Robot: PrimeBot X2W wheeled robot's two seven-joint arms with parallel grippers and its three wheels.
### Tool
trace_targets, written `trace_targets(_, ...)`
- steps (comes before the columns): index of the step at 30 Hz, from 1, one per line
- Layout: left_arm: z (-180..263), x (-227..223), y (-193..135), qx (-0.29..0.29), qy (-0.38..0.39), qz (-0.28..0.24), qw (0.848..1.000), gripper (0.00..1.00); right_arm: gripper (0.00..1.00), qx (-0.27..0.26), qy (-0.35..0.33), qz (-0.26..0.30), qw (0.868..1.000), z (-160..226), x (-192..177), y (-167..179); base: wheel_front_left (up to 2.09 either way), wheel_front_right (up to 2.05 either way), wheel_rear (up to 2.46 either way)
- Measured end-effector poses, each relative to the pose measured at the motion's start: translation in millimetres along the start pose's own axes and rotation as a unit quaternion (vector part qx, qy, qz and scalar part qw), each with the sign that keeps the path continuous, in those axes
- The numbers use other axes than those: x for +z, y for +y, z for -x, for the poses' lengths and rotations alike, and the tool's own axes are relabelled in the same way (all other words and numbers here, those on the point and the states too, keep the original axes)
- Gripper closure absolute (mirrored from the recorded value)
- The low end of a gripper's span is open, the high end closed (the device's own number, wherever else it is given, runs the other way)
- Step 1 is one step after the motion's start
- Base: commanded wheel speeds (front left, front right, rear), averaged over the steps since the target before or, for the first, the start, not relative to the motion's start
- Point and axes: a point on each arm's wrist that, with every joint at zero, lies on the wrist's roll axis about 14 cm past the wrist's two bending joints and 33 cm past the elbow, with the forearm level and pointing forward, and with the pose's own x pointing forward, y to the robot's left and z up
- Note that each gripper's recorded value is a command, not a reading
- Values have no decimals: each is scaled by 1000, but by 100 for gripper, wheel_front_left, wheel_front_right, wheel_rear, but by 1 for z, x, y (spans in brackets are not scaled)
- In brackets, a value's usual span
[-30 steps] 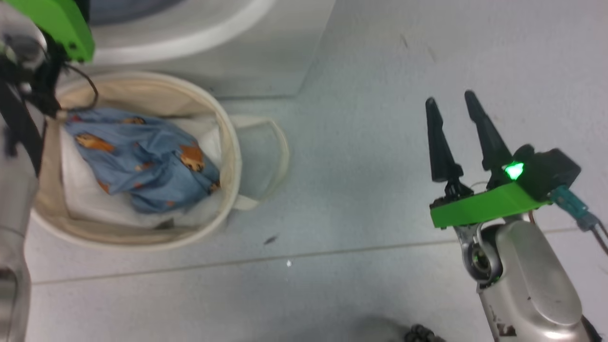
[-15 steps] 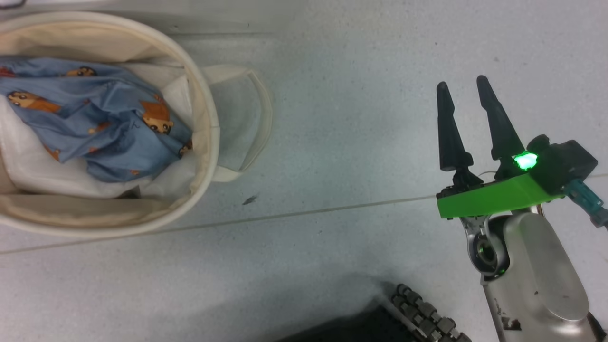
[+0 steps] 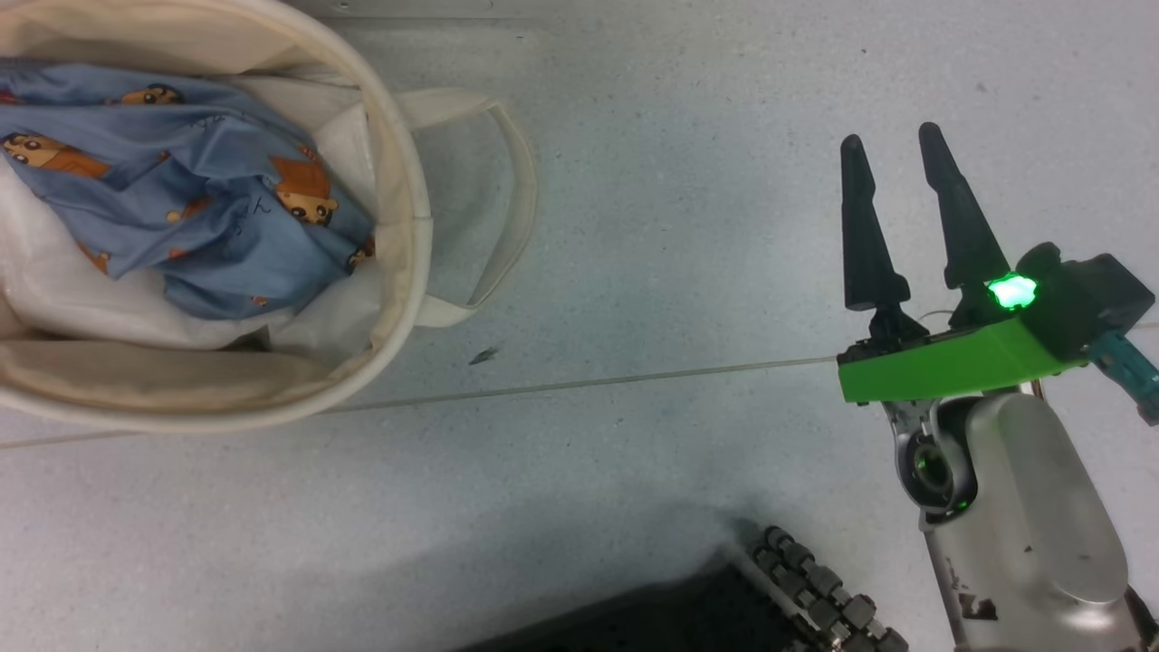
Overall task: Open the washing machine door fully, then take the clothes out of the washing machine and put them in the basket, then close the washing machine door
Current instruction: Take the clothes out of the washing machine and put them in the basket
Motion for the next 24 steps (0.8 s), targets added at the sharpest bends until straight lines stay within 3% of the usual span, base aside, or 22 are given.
trace_targets(3,1,0,-3,-6,2,0,1000,0,0,1,-1,-1,1000,-1,0,1,0,0,0)
trace_targets(4,1,0,-5,-10,2,-2,1000,17,0,2,-1,0,1000,-1,0,1,0,0,0)
trace_targets(5,1,0,-7,-12,0,-2,1000,92,0,2,-1,1,1000,-1,0,2,0,0,0)
trace_targets(6,1,0,-10,-17,0,-1,1000,100,0,3,-1,3,1000,-1,0,2,0,0,0)
trace_targets(15,8,0,-25,-36,-14,-2,999,100,0,5,-7,2,1000,0,7,4,0,0,0)
trace_targets(24,30,21,-58,-90,-52,50,993,100,0,7,-23,1,1000,6,25,7,0,0,0)
